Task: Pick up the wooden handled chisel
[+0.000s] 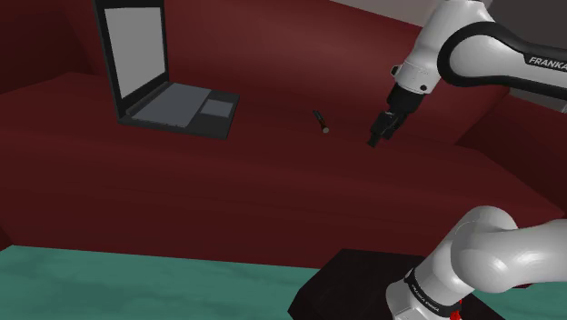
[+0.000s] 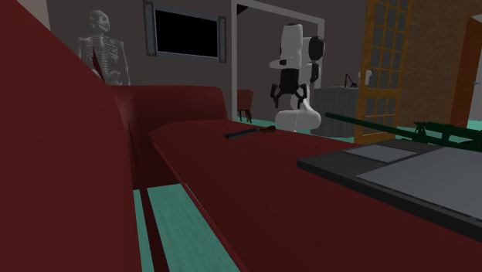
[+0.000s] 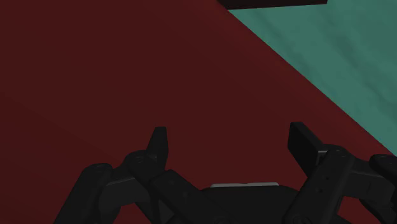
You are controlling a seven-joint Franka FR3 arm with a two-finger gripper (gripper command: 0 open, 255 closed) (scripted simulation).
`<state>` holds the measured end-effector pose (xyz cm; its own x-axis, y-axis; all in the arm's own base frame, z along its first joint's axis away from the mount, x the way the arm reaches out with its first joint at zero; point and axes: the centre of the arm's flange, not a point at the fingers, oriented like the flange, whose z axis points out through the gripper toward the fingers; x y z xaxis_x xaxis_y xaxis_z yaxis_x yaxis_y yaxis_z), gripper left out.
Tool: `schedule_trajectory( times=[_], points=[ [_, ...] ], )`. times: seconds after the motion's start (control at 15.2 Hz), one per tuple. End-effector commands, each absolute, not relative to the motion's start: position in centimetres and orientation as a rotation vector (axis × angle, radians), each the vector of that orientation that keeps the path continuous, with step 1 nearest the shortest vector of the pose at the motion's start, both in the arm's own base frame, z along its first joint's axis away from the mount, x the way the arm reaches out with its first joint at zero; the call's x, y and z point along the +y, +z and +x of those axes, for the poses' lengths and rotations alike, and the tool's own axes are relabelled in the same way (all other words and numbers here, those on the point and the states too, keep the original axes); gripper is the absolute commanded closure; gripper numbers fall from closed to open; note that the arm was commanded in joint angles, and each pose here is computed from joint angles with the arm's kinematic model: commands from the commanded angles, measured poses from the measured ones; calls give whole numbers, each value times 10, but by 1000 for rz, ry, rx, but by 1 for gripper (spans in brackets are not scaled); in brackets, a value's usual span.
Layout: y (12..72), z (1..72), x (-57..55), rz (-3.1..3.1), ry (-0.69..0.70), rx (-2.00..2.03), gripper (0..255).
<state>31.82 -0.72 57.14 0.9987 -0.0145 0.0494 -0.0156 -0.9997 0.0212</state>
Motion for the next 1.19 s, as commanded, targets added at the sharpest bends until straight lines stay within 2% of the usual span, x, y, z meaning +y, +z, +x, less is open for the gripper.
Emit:
schedule_trajectory(
  times=[0.0, 1.12],
  points=[
    [571, 318, -7, 3119, 77, -23, 0],
    [550, 549, -78, 3139, -113, -755, 0]
  ],
)
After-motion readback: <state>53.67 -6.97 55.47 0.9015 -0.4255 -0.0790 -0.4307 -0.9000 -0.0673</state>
